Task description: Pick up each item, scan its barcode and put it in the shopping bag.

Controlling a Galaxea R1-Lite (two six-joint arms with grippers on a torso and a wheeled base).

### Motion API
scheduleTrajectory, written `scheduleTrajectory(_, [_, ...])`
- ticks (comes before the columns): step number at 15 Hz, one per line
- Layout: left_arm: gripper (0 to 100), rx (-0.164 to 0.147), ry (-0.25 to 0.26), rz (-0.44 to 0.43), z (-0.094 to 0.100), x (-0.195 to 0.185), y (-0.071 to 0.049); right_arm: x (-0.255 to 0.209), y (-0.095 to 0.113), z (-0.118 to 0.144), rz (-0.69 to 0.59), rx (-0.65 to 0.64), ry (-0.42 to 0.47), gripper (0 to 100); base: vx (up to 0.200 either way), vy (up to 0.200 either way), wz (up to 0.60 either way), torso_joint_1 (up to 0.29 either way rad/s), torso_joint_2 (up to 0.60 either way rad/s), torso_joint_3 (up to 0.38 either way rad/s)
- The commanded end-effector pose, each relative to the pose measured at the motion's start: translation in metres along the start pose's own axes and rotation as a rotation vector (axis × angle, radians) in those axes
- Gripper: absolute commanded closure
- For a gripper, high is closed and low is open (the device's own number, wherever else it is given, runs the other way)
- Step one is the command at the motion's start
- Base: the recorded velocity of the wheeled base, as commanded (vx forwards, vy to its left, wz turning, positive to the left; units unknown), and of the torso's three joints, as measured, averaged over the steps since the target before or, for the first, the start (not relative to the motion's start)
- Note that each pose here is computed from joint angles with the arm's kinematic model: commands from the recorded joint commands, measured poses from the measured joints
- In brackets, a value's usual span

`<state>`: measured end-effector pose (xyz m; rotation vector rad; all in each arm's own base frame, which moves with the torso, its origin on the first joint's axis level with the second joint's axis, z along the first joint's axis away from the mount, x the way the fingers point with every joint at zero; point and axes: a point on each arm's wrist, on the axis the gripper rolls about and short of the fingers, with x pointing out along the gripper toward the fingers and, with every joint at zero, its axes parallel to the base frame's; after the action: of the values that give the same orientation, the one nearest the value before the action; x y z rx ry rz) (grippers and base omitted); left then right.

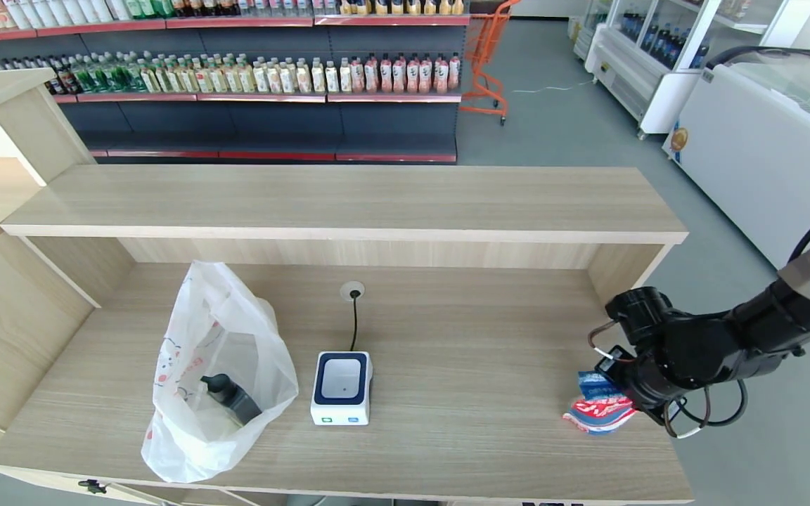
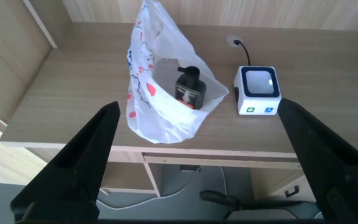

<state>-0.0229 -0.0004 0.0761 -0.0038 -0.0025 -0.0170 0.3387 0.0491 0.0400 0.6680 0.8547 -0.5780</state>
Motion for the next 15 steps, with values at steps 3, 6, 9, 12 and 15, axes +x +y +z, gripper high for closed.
scheduleTrajectory(3, [0,-0.001,-0.001,0.0,0.0,0.0,0.0,0.021,0.002,-0.015,-0.036,-0.172,-0.015,100,0.0,0.0,0.0,0.0,0.0,0.0])
scheduleTrajectory(6, [0,-0.001,-0.001,0.0,0.0,0.0,0.0,0.005,0.02,-0.004,0.098,-0.255,-0.112,100,0.0,0.0,0.0,0.0,0.0,0.0])
scheduleTrajectory(9, [0,-0.001,-0.001,0.0,0.0,0.0,0.0,-0.058,0.019,0.027,0.384,-0.309,-0.082,100,0.0,0.0,0.0,0.0,0.0,0.0])
scheduleTrajectory(12, [0,-0.001,-0.001,0.0,0.0,0.0,0.0,-0.117,-0.02,0.059,0.807,-0.548,-0.003,100,0.0,0.0,0.0,0.0,0.0,0.0])
scheduleTrajectory(15, [0,-0.001,-0.001,0.0,0.0,0.0,0.0,-0.142,-0.056,0.069,1.278,-0.852,0.015,100,0.0,0.0,0.0,0.0,0.0,0.0])
